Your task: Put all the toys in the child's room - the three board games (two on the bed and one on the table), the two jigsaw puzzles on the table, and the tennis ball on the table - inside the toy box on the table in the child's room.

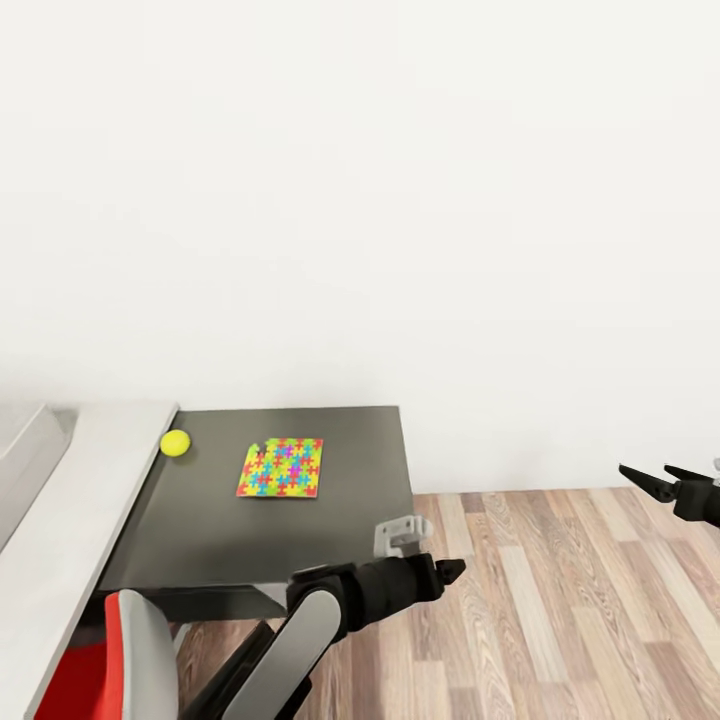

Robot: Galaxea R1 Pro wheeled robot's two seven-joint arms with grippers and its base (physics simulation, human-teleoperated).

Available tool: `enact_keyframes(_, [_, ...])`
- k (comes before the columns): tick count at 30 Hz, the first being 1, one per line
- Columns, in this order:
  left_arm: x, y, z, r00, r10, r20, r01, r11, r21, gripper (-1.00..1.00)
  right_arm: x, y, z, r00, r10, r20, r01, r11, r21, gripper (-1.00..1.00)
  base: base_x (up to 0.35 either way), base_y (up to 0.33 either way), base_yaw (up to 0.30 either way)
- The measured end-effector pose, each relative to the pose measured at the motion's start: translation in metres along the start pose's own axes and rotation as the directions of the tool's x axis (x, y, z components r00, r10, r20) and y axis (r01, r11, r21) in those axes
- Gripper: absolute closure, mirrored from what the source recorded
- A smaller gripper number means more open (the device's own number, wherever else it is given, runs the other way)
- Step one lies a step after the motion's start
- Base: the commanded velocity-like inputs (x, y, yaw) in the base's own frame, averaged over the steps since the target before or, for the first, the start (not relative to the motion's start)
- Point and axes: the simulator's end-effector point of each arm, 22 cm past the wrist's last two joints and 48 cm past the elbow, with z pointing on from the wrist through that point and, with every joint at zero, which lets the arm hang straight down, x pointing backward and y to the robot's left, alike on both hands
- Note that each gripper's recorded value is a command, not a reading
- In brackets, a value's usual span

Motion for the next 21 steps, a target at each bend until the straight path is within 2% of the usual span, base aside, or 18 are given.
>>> enact_keyframes(3, [0.000,0.001,0.000,1.000,0.000,0.001,0.000,1.000,-0.002,-1.00,0.000,0.001,0.000,1.000,-0.001,0.000,0.001,1.000,-0.001,-1.00,-0.209,-0.019,-0.004])
enact_keyframes(10, [0.000,0.005,-0.002,1.000,-0.001,0.006,0.001,1.000,-0.010,-1.00,0.001,0.008,0.003,1.000,-0.011,-0.009,0.011,1.000,-0.019,-1.00,-0.054,-0.005,-0.034])
enact_keyframes(15, [-0.011,0.007,-0.005,0.998,-0.027,0.060,0.027,1.000,-0.014,-1.00,-0.001,0.009,0.002,1.000,-0.015,-0.006,0.015,1.000,-0.020,-1.00,-0.007,-0.001,-0.071])
enact_keyframes(21, [-0.014,0.005,-0.007,0.997,-0.026,0.076,0.027,1.000,-0.015,-1.00,-0.005,0.011,-0.001,1.000,-0.018,0.003,0.018,1.000,-0.023,-1.00,-0.001,0.000,-0.083])
